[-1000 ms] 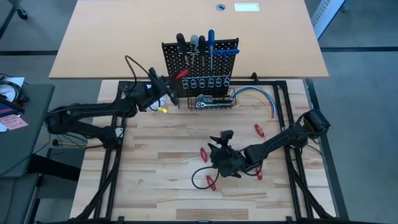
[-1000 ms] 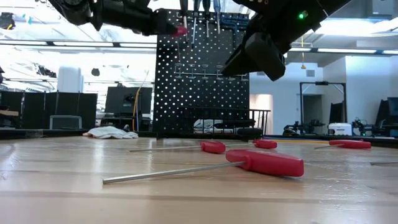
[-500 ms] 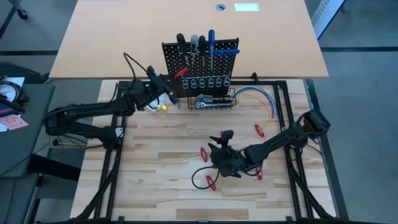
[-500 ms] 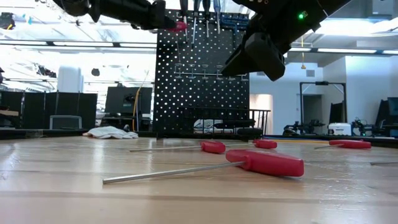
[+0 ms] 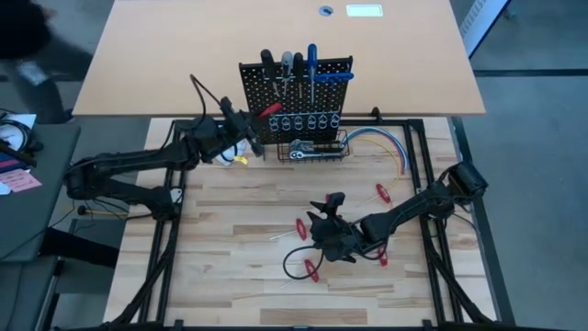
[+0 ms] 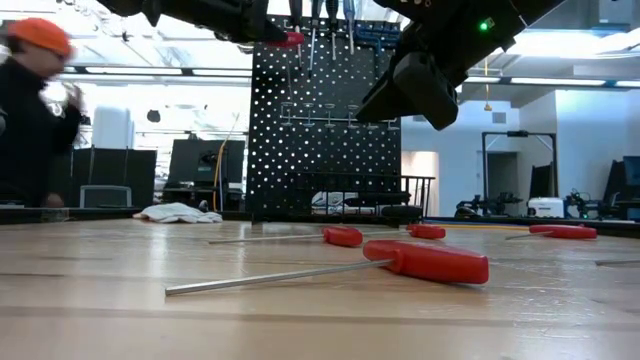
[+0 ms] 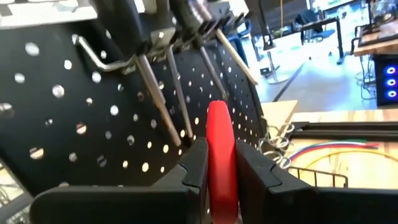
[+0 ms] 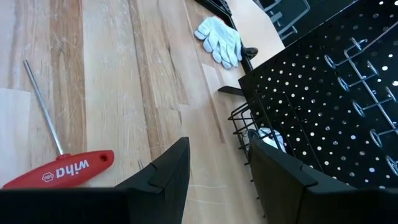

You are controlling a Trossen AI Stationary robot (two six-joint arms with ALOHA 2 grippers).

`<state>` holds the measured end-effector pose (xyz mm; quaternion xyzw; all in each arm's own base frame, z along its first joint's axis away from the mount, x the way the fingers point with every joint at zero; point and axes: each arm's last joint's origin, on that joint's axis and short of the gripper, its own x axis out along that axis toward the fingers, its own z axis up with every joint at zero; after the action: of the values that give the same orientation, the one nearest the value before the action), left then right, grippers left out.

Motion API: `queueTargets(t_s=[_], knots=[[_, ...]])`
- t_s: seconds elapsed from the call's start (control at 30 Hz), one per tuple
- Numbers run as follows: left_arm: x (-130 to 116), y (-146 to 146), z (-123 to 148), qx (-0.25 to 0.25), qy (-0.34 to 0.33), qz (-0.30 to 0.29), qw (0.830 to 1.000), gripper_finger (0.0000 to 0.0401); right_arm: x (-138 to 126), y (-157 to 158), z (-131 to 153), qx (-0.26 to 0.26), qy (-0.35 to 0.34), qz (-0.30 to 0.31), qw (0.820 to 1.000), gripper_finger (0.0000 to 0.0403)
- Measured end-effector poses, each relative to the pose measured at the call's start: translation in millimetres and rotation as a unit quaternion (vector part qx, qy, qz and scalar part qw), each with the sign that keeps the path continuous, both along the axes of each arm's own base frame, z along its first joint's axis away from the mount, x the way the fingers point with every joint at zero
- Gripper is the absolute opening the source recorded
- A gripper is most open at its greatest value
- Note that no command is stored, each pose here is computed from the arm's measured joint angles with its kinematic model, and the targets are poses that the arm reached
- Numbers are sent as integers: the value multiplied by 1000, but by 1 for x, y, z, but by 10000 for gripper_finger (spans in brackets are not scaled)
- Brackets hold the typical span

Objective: Hang tools onto peg board
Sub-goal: Hang the red allen wrench on the pegboard

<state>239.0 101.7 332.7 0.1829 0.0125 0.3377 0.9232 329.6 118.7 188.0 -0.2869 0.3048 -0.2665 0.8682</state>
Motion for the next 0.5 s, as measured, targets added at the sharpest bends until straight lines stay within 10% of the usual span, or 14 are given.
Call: queueTargets(t_s=[0.5], knots=[[-8, -4, 0, -26, 12, 7, 1000, 40, 0, 0, 0, 0, 0, 0, 1000, 168]])
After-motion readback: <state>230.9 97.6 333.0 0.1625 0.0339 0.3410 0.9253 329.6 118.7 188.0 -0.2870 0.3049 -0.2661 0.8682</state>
